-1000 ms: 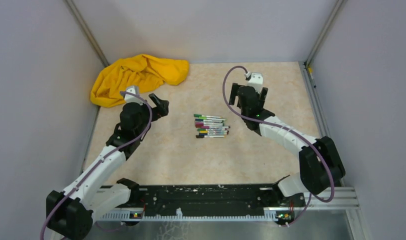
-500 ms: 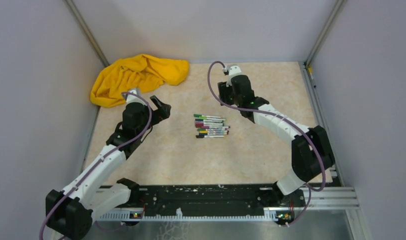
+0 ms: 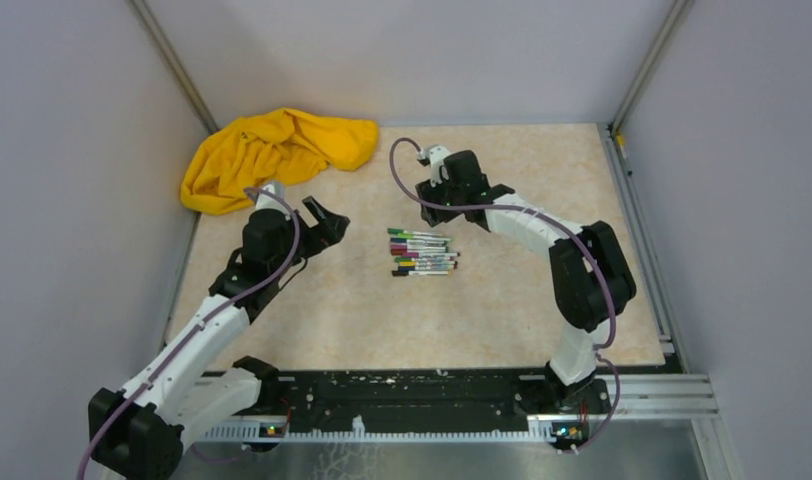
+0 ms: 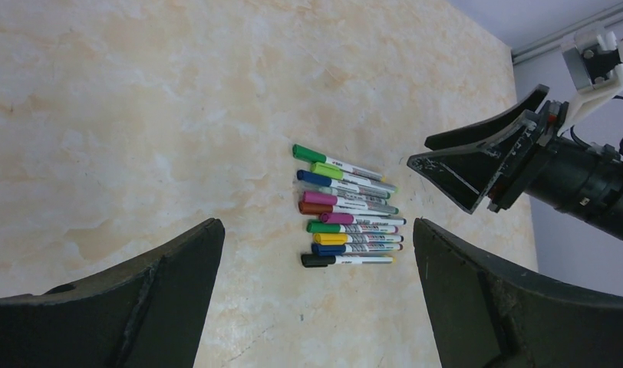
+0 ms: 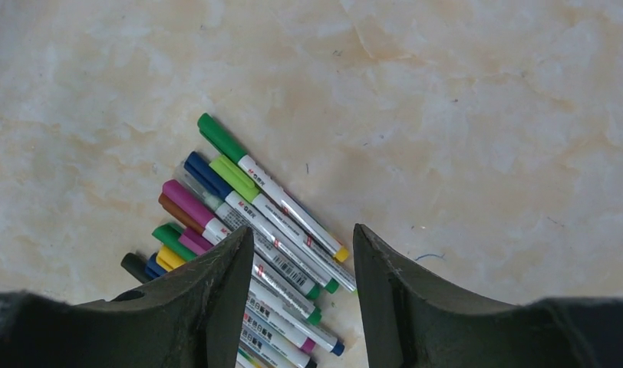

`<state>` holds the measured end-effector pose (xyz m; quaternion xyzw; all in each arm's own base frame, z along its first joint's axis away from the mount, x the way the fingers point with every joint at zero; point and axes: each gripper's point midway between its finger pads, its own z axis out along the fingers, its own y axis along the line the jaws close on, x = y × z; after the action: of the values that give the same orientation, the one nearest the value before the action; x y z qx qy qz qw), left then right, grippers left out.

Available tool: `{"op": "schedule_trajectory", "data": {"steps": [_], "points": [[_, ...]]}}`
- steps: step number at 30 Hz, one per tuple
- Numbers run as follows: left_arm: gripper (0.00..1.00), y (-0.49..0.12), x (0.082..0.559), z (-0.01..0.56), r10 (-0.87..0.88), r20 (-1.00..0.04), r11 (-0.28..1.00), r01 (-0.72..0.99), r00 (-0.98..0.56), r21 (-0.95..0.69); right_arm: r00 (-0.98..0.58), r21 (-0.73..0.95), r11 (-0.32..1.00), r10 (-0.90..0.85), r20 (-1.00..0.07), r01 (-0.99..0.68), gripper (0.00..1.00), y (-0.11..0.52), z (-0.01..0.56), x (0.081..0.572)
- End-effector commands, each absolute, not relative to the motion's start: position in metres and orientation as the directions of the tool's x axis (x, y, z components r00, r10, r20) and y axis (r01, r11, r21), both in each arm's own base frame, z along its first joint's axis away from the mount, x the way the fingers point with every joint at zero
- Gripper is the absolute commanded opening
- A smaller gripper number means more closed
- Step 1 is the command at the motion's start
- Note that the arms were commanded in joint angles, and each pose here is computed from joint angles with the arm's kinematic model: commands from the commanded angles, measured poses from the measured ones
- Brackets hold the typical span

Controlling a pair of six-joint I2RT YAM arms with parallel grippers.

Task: Open the pen caps

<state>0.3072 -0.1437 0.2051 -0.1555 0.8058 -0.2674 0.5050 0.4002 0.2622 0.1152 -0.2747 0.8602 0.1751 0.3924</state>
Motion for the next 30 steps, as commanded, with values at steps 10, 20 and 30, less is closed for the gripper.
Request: {"op": "schedule_trajectory", "data": {"steps": [10,20,30], "points": [[0.99,-0.158,0.297,0.197,-0.552,-0.676,0.755,0.052,-0.488,-0.653,-0.497,0.049,0.722,-0.424,-0.757,-0.69,0.47,0.283,0.105,0.411],[0.99,-0.16,0.295,0.19,-0.561,-0.662,0.745,0.045,-0.497,-0.665,-0.525,0.053,0.718,-0.455,-0.719,-0.694,0.46,0.282,0.083,0.41],[0.99,-0.159,0.295,0.184,-0.559,-0.66,0.748,0.039,-0.502,-0.663,-0.54,0.059,0.713,-0.471,-0.698,-0.698,0.46,0.283,0.069,0.407]]}}
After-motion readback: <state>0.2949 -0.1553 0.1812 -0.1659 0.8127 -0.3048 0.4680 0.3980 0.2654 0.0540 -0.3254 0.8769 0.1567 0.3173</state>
